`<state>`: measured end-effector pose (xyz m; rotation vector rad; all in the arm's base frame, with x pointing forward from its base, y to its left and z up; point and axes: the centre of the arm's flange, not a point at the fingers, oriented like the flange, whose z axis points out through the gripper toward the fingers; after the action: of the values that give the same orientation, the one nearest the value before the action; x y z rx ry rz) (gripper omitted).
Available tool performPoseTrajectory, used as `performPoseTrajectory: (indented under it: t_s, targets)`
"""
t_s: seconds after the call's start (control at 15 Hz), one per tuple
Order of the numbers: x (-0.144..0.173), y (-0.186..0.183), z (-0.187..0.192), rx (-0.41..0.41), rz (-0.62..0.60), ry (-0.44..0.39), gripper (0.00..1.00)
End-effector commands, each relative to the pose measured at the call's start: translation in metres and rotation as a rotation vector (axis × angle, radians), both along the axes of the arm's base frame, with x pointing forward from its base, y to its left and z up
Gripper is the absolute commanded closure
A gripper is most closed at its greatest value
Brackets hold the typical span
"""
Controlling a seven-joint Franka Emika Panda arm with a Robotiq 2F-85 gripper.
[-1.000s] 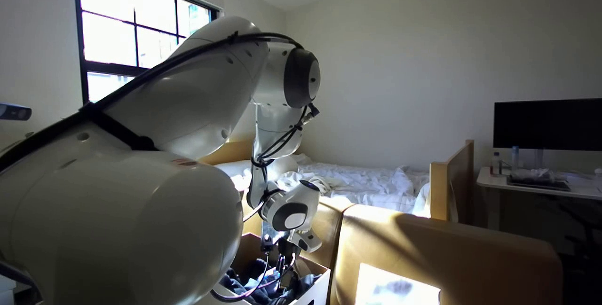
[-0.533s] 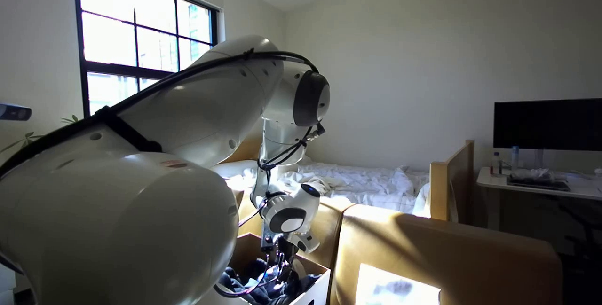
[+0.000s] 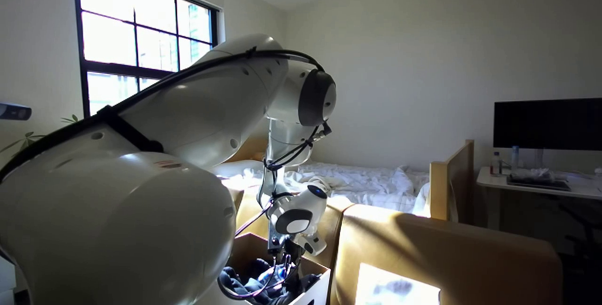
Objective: Pick the bottle in the box and put it on the shoulder of the couch
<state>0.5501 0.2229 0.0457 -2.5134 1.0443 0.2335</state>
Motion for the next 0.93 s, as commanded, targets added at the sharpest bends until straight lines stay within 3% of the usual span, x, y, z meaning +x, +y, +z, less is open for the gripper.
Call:
performPoseTrajectory:
  t_s: [0.0, 0.4, 0.73, 0.87]
  targets:
    - [-0.014, -0.021, 0.013, 0.01, 0.007, 0.0, 0.0]
    - [-0.027, -0.029, 0.031, 0.198, 0.11, 0.005, 0.0]
    - [-0.029, -0.043, 0.01, 0.174, 0.135, 0.198, 0.0]
    - [-0.031, -0.042, -0.003, 0.181, 0.148, 0.199, 0.0]
